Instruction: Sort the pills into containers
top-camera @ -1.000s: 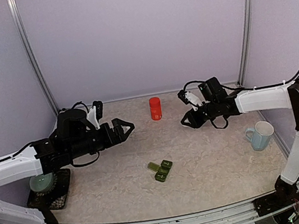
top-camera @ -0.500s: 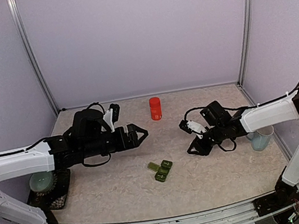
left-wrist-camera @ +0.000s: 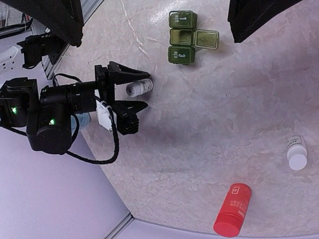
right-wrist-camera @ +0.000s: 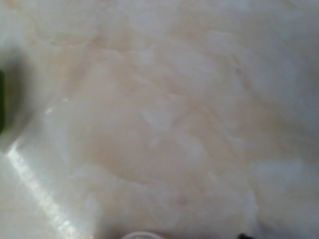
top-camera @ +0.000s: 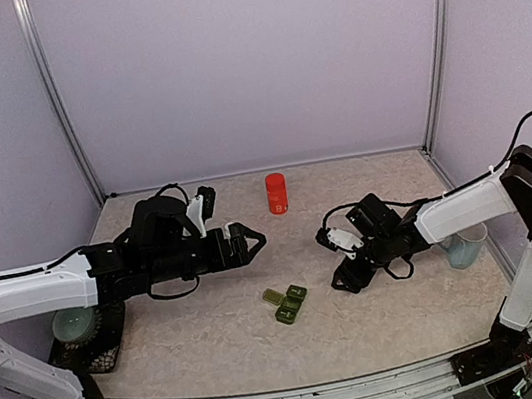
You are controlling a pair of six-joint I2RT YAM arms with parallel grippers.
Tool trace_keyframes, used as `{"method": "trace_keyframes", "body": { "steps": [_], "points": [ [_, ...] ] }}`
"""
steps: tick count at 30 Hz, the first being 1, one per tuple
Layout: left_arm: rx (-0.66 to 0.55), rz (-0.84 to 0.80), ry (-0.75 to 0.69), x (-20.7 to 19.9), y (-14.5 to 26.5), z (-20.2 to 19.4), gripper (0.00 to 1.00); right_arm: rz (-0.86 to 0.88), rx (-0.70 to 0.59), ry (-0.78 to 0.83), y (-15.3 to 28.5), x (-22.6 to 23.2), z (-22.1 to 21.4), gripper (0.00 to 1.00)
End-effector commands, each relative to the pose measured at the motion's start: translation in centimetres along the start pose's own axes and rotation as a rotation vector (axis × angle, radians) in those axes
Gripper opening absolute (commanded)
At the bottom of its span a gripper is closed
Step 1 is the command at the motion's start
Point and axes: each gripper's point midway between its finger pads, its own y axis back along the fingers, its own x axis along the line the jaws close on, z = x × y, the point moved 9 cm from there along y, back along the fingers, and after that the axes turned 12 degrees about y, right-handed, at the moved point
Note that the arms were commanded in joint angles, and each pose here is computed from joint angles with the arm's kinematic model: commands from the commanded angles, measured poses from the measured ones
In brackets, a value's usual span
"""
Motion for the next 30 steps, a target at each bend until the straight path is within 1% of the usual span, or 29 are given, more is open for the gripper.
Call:
{"method": "trace_keyframes", "body": {
  "steps": [1,2,4,6,7,9,12,14,17,19,23,27,30],
  "points": [
    [-0.009,-0.002,-0.006,-0.6,0.0,0.3,0.99,-0.030,-0.032,-0.037,1.2,0.2,0.5,0.72],
    [-0.006,0.005,-0.010,-0.7,-0.1,0.3,0.99,-0.026,-0.063,-0.050,1.7,0.3,0.6,0.76],
    [-0.002,0.031,-0.034,-0.9,-0.4,0.5,0.99,-0.010,-0.119,-0.079,2.8,0.7,0.6,0.78],
    [0.021,0.076,-0.069,-1.0,-1.3,0.6,0.99,0.010,-0.196,-0.094,4.4,1.3,0.6,0.99],
    [0.041,0.102,-0.088,-1.0,-1.9,0.5,0.99,0.020,-0.228,-0.100,5.1,1.5,0.6,1.00],
    [0.083,0.148,-0.131,-1.1,-3.4,0.1,0.99,0.035,-0.286,-0.111,6.6,2.0,0.5,1.00],
    [0.129,0.217,-0.208,-1.7,-5.7,-0.7,0.99,0.000,-0.317,-0.161,8.5,2.1,-0.1,1.00],
    [0.150,0.246,-0.261,-2.4,-7.3,-1.3,0.99,-0.067,-0.309,-0.233,9.6,1.9,-0.9,1.00],
    [0.220,0.283,-0.324,-2.7,-10.6,-2.9,0.99,-0.155,-0.289,-0.365,10.9,1.3,-2.4,1.00],
    [0.261,0.292,-0.358,-3.1,-12.6,-3.8,0.99,-0.176,-0.311,-0.427,11.9,1.2,-3.0,1.00],
    [0.321,0.317,-0.456,-4.3,-16.0,-5.9,0.99,-0.295,-0.366,-0.593,14.8,0.5,-4.0,1.00],
    [0.333,0.332,-0.520,-5.8,-17.9,-7.2,0.99,-0.393,-0.439,-0.665,17.5,0.2,-4.7,1.00],
    [0.336,0.297,-0.521,-6.6,-18.5,-7.3,0.96,-0.409,-0.432,-0.676,17.9,0.2,-5.1,1.00]
  ]
}}
